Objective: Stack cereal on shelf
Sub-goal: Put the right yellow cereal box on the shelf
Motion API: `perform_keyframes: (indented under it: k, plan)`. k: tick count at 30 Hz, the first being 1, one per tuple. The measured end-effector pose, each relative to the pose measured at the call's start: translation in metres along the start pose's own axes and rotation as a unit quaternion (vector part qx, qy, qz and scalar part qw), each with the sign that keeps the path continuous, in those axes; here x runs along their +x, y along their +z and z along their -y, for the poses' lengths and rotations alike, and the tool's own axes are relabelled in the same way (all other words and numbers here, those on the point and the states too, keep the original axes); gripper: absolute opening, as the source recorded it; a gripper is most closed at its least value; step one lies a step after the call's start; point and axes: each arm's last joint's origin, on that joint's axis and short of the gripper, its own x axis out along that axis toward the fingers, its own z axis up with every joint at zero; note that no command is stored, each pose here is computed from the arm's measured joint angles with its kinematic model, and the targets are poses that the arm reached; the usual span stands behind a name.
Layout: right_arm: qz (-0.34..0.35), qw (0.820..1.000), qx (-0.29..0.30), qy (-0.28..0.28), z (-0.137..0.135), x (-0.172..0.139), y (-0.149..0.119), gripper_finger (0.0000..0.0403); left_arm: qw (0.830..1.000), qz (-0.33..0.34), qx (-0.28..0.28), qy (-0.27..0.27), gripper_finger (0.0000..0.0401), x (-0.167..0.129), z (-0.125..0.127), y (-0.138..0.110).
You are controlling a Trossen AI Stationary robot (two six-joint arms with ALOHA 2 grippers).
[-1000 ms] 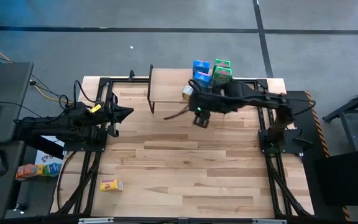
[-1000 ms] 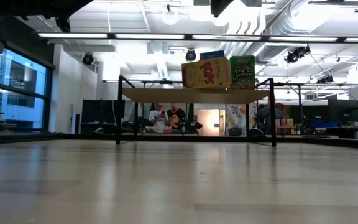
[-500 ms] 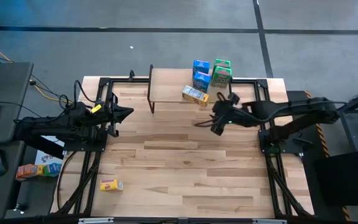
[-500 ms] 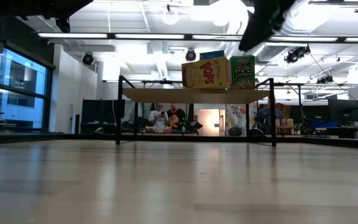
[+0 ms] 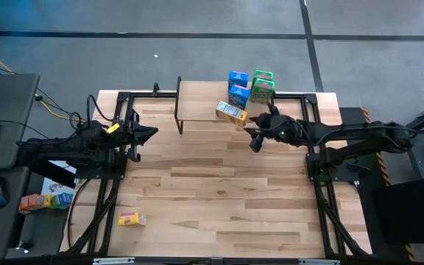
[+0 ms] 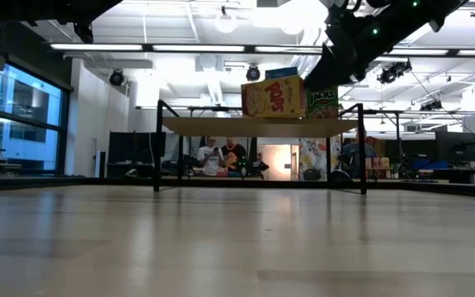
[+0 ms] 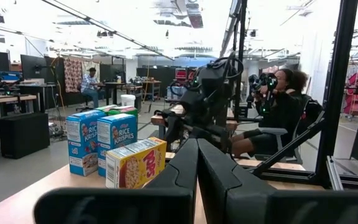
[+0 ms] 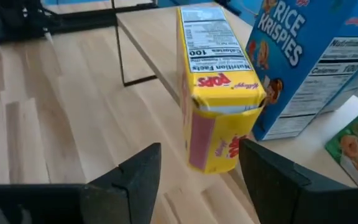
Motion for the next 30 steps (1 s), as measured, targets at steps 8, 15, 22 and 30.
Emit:
perform_keyframes:
  k: [8, 15, 22, 30]
  plan:
    - [-0.001, 1.000, 0.001, -0.027, 0.012, 0.006, 0.001, 0.0204, 1.000, 0.000, 0.000, 0.000, 0.0000, 0.000, 0.000, 0.000]
    - [-0.002, 1.000, 0.015, 0.010, 0.017, 0.010, 0.002, 0.0204, 1.000, 0.000, 0.000, 0.000, 0.0000, 0.000, 0.000, 0.000]
    - [-0.001, 1.000, 0.018, 0.018, 0.021, 0.022, 0.001, 0.0204, 1.000, 0.000, 0.000, 0.000, 0.0000, 0.000, 0.000, 0.000]
    - [-0.009, 1.000, 0.002, 0.030, 0.020, 0.034, -0.003, 0.0204, 1.000, -0.001, 0.000, 0.001, 0.0000, 0.000, 0.000, 0.000]
